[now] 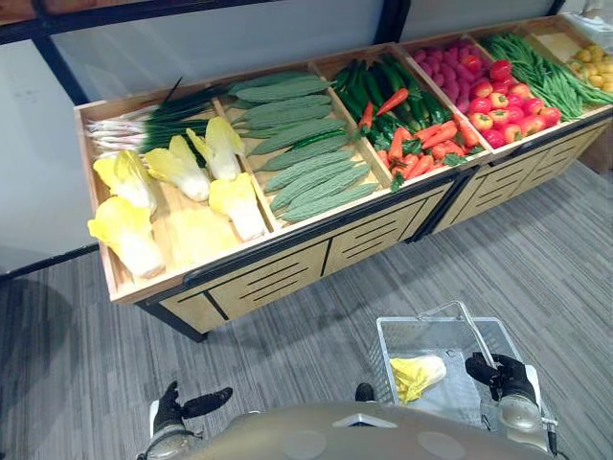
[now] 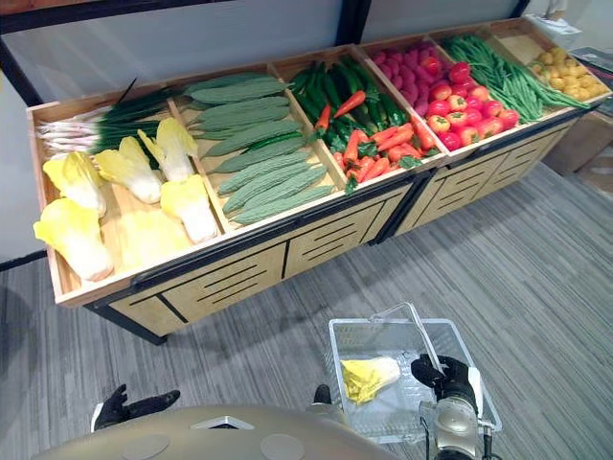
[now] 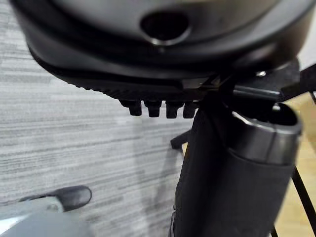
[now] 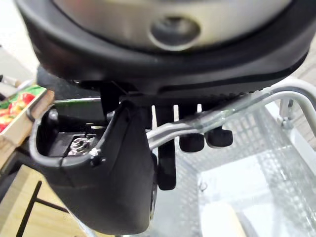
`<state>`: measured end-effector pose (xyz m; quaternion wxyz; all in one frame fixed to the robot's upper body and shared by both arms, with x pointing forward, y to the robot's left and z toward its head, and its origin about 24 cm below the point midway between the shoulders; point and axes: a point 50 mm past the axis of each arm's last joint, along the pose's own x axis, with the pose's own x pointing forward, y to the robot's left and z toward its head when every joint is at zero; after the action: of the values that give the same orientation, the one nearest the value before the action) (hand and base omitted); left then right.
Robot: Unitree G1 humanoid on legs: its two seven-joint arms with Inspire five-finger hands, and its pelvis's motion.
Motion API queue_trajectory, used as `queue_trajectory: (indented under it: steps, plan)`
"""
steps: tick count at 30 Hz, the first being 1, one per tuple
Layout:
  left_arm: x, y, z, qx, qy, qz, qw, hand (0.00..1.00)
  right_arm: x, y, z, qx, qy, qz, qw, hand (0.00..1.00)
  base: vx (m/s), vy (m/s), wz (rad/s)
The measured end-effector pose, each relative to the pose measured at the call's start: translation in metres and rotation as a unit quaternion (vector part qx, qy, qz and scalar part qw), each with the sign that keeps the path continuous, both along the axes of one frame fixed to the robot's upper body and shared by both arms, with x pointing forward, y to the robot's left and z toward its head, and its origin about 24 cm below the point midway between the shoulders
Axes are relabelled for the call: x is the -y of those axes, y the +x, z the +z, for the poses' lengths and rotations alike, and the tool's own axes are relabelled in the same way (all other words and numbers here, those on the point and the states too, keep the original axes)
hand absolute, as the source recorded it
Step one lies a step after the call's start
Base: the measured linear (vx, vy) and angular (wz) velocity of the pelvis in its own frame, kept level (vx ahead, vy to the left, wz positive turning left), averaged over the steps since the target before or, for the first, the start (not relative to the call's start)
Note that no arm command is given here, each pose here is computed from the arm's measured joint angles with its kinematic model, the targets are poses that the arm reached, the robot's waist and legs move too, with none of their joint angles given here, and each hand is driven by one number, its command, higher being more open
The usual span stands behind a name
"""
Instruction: Pick vegetable in the basket
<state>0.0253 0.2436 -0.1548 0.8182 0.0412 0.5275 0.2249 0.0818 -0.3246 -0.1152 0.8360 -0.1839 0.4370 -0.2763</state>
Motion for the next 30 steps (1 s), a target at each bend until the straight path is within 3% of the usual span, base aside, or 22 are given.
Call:
queue_trajectory:
  steps: [5,11,16,30]
  plan:
    - [0.008,0.012,-0.001,0.011,-0.017,-0.035,0.999,1.0,0.004,0.007,0.005,0.019,-0.006,-0.009,1.0,0.0,-0.07,0.107,-0.43]
    - [0.008,0.037,0.002,0.036,-0.01,-0.051,0.998,1.0,0.003,0.041,0.023,0.079,-0.029,0.023,0.996,0.0,-0.14,0.197,-0.97]
    - [-0.003,0.034,0.004,0.032,0.006,-0.051,0.998,1.0,-0.003,0.058,0.025,0.077,-0.034,0.055,0.995,0.0,-0.02,0.048,-1.2]
    - [0.024,0.047,0.0,0.053,-0.027,-0.052,0.997,1.0,-0.003,0.014,0.012,0.032,-0.025,0.027,0.999,0.0,0.03,-0.147,-0.39]
